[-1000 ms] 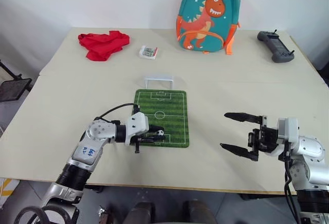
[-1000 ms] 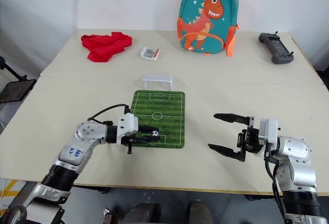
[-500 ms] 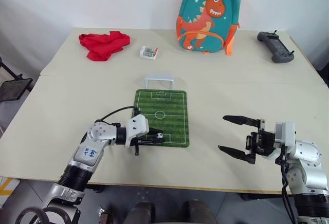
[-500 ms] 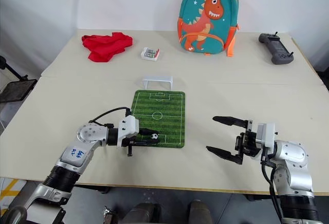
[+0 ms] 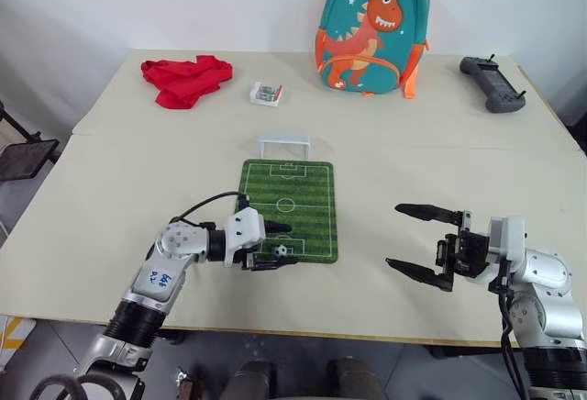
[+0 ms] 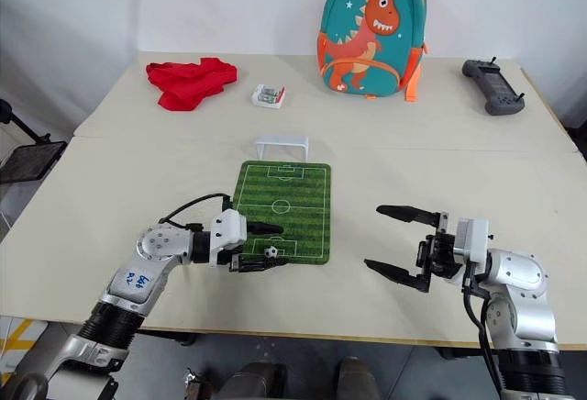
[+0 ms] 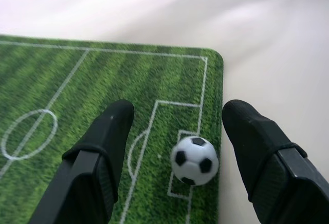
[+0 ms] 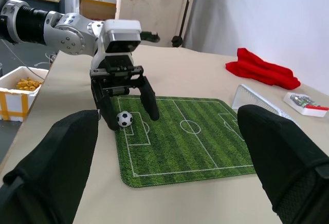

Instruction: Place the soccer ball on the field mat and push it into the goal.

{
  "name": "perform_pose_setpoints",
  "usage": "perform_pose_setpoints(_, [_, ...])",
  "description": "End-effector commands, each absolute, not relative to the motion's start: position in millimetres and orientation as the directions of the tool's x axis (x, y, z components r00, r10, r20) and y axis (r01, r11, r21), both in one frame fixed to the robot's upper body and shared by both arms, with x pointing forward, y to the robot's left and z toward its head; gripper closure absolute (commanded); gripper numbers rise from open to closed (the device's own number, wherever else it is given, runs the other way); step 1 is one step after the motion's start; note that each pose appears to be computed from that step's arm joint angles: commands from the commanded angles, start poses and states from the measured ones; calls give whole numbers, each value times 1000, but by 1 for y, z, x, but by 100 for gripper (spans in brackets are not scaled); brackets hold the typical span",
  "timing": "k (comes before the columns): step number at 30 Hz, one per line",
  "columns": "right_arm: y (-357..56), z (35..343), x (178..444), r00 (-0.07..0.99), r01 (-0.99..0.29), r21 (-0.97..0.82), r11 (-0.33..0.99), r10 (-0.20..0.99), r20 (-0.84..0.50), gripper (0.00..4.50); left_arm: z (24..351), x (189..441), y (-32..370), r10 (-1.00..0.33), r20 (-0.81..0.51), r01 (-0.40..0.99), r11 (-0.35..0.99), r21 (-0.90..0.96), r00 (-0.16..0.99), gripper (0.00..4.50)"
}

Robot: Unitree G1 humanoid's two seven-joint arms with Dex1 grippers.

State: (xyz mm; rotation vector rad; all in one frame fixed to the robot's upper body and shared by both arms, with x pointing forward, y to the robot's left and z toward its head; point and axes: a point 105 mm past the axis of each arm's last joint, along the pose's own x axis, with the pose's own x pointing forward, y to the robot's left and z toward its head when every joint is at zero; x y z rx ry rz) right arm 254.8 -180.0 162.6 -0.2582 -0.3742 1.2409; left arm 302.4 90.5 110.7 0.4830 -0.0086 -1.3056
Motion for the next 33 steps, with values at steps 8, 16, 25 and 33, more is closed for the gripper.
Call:
perform_pose_setpoints(8, [-175,164,248,254,-874,-389,292,956,147,0,154,272,113,-967,-110,922,181,343,231,127])
perform_pose_setpoints(16, [-175,164,249,256,-866,-403,296,955,153,0,126,239,141,-971,-196,972,91,217,135,277])
perform_pose_setpoints(25, [-190,149,250,279,-857,-430,283,958,74,0,95,232,118,-975,-199,985,65,159,97,445])
perform_pose_setpoints(33, [-213,137,247,325,-848,-442,291,946,-1,0,95,255,105,-974,-172,977,115,178,146,445])
